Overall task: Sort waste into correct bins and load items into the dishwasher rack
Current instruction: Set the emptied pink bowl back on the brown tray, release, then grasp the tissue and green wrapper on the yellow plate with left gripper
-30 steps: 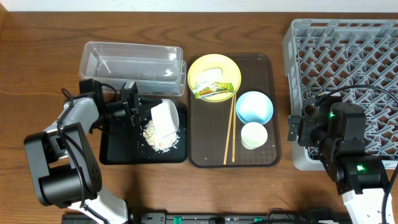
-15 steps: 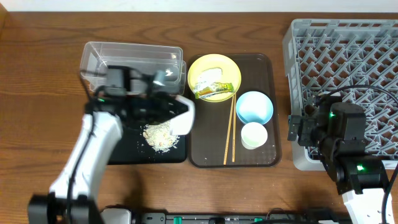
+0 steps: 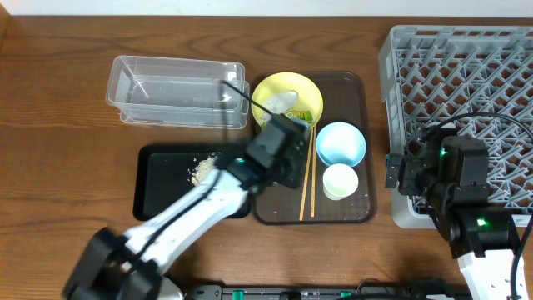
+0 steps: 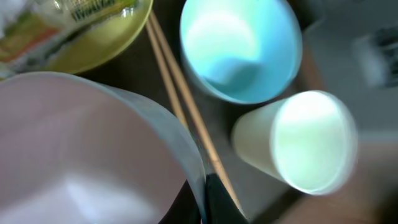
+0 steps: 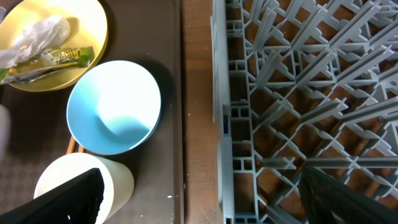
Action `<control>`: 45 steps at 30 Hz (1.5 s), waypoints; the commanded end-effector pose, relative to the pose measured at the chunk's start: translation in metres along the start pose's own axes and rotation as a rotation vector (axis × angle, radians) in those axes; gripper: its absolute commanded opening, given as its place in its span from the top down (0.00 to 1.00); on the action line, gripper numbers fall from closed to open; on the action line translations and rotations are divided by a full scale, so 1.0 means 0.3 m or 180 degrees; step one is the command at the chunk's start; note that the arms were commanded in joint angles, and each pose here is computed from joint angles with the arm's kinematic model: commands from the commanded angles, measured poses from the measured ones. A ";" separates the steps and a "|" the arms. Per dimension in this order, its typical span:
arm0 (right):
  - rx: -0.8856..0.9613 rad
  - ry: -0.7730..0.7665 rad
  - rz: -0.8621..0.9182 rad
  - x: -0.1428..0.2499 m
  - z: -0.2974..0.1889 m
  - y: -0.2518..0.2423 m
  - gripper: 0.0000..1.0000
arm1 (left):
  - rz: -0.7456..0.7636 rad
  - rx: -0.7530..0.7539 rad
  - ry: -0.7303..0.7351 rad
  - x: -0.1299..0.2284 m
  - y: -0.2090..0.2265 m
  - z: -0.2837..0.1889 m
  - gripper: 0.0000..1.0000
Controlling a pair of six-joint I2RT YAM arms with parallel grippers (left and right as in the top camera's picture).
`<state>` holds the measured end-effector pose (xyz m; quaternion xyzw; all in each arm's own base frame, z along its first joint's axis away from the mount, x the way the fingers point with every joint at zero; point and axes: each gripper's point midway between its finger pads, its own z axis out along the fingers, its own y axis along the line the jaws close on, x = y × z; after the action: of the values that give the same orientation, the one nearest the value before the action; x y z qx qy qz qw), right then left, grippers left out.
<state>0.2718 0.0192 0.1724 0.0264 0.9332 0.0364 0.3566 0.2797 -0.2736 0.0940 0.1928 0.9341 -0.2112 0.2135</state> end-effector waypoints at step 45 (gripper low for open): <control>-0.0021 -0.0062 0.0013 -0.026 -0.015 0.008 0.02 | 0.0820 -0.0795 -0.0998 -0.495 0.284 -0.031 0.37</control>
<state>0.2718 0.0191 0.1724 0.0265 0.9332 0.0363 0.3566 0.4308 -0.2385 0.1862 0.2279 0.8645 -0.1162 0.4327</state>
